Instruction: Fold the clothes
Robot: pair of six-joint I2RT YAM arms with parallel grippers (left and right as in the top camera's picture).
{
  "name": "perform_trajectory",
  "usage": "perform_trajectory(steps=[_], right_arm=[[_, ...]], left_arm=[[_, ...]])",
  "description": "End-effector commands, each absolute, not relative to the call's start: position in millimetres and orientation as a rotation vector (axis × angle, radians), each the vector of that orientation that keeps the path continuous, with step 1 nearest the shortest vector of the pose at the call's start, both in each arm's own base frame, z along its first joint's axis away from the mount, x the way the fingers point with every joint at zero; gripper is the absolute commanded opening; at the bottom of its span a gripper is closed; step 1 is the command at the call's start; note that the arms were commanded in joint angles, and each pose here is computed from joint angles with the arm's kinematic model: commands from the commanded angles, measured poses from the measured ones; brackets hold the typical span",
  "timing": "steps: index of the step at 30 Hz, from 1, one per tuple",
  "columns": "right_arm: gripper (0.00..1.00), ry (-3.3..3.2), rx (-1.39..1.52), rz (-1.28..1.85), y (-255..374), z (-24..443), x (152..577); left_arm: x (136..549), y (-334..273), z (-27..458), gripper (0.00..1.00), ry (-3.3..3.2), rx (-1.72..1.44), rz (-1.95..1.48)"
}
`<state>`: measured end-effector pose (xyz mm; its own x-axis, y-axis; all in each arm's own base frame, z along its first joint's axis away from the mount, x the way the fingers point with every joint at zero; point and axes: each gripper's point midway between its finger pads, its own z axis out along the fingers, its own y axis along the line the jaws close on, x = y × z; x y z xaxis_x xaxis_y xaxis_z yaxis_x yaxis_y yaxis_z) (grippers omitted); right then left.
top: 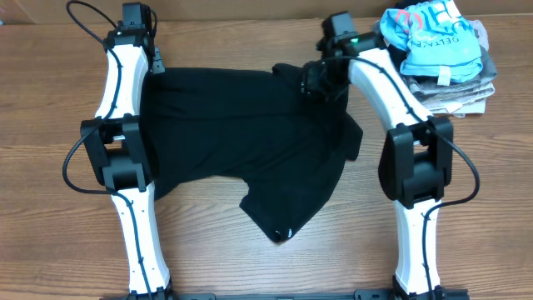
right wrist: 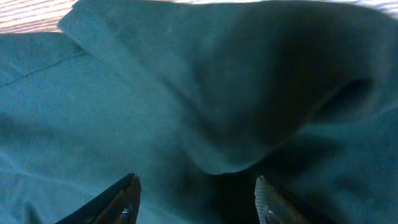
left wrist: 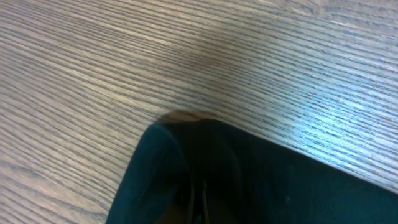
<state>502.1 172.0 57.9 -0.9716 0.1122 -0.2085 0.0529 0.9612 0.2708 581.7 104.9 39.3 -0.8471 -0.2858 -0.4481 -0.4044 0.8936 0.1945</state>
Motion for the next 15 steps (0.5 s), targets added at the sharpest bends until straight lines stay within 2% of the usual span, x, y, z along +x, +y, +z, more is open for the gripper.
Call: perform_trajectory(steps=[1,6,13,15], right_arm=[[0.60,2.839,0.325,0.257,157,58,510],[0.57,2.820,0.434,0.217,150,42,512],[0.56,2.767,0.440,0.216,149,37,522],[0.50,2.753,0.435,0.237,152,39,526]], left_arm=[[585,102,50,0.04,2.636,-0.478,0.351],[585,102,50,0.04,2.638,-0.478,0.353],[583,102,49,0.04,2.649,-0.478,0.355],[581,102,48,0.04,2.654,-0.478,0.356]])
